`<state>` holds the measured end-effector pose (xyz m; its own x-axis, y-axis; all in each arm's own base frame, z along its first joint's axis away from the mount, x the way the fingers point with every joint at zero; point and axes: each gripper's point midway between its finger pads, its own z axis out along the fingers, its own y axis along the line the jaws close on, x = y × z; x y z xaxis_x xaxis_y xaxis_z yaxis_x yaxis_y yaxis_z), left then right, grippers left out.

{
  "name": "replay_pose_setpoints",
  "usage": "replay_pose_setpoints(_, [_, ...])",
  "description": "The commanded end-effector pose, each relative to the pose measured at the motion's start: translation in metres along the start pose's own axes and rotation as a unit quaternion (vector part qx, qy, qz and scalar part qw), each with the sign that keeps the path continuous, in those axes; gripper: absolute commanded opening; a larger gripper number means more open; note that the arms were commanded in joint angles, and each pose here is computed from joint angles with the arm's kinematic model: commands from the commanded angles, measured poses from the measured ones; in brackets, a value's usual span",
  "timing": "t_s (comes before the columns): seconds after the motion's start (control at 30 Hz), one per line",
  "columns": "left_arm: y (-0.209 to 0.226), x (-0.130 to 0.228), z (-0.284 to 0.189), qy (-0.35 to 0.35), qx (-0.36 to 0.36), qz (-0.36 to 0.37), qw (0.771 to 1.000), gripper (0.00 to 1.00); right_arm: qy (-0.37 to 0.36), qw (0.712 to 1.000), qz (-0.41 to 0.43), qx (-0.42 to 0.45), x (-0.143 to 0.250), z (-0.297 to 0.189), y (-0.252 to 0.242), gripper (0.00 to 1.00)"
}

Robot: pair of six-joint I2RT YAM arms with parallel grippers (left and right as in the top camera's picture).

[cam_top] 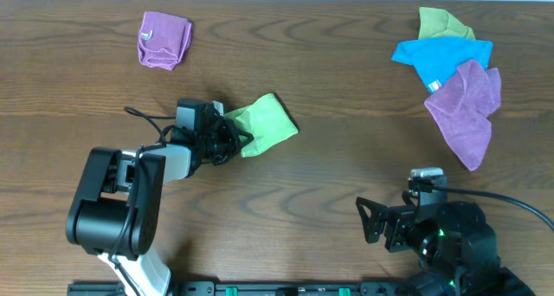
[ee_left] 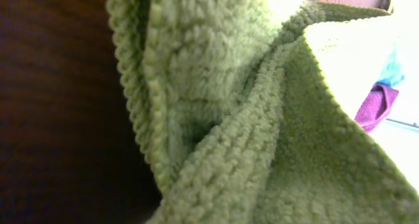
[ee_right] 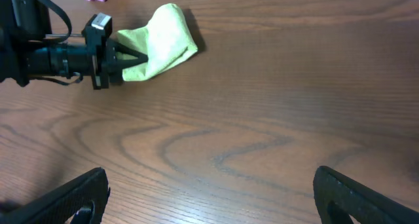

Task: Fold the cloth
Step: 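Carry the green cloth to the far left onto the pink cloth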

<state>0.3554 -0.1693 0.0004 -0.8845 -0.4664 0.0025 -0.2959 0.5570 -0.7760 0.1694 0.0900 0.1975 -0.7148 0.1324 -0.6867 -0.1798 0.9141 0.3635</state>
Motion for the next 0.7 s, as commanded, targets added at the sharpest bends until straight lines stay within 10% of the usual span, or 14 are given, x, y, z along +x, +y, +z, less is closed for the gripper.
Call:
replay_pose_setpoints(0.0, [-0.030, -0.027, -0.017, -0.060, 0.000, 0.012, 0.998, 0.06, 0.000, 1.000, 0.008, 0.005, 0.001, 0.001, -0.003, 0.99])
replay_pose_setpoints(0.4, [-0.136, -0.170, -0.150, -0.359, -0.167, 0.036, 0.918, 0.06, 0.000, 1.000, 0.008, 0.005, 0.001, 0.001, -0.003, 0.99])
replay_pose_setpoints(0.67, [-0.136, -0.243, -0.168, -0.412, -0.174, 0.017, 0.894, 0.06, 0.000, 1.000, 0.008, 0.005, 0.001, 0.001, -0.003, 0.99])
